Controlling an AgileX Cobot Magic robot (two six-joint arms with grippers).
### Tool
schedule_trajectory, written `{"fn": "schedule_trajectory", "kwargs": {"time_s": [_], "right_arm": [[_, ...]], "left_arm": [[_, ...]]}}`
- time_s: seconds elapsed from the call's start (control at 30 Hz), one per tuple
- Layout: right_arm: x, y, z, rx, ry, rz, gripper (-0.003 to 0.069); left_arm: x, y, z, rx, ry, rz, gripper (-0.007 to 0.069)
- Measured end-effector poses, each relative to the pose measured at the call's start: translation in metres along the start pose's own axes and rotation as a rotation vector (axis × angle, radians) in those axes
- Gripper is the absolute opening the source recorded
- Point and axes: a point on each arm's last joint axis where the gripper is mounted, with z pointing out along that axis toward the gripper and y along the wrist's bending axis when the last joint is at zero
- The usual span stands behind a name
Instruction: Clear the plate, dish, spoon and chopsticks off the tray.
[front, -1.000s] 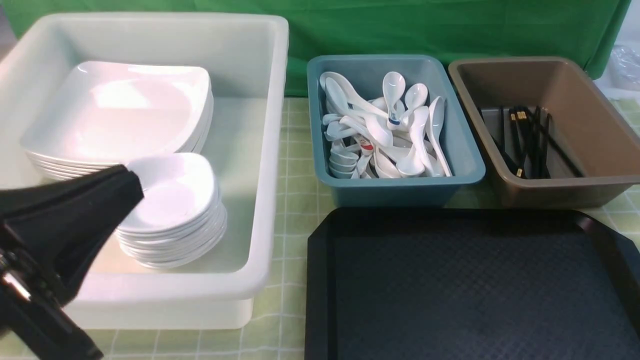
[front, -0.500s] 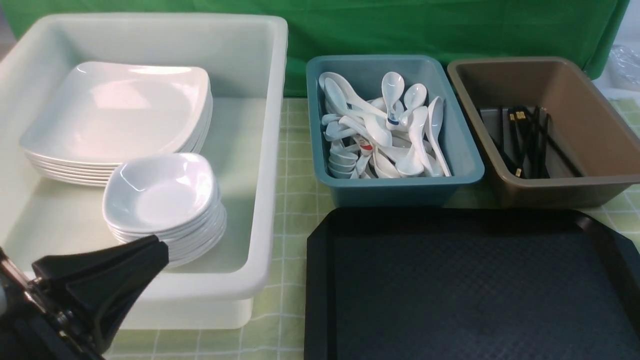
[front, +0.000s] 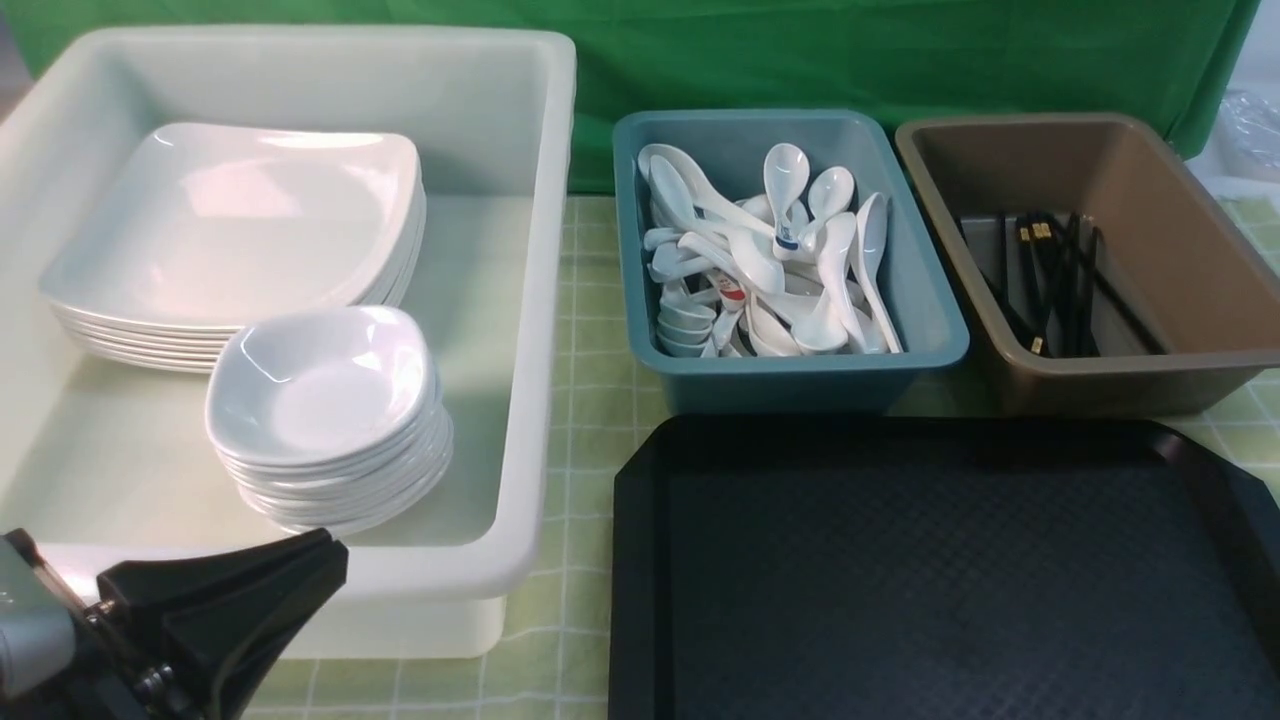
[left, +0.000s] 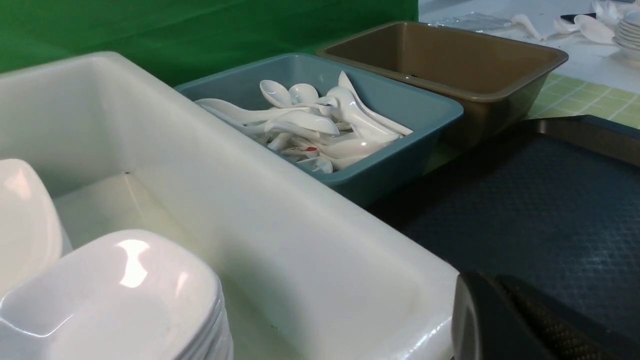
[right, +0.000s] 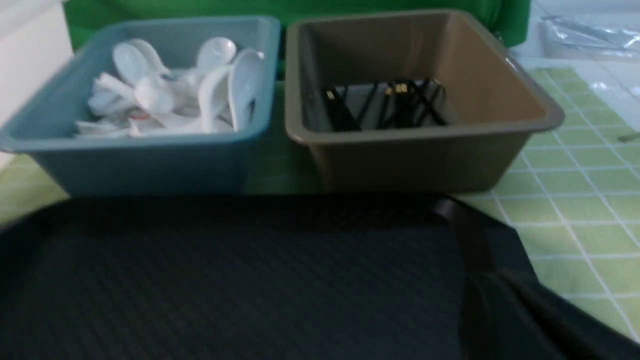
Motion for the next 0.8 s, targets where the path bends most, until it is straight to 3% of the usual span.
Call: {"fn": "schedule_trajectory", "kwargs": {"time_s": [0.2, 0.8], "right_arm": [[0.026, -0.002, 0.002, 0.009, 0.067, -0.025, 0.0018], [0.026, -0.002, 0.002, 0.009, 0.068, -0.057, 0.0051]], "left_arm": [[0.000, 0.000, 0.000, 0.000, 0.000, 0.000, 0.0012], [0.000, 0.000, 0.000, 0.000, 0.001, 0.003, 0.0012]]}}
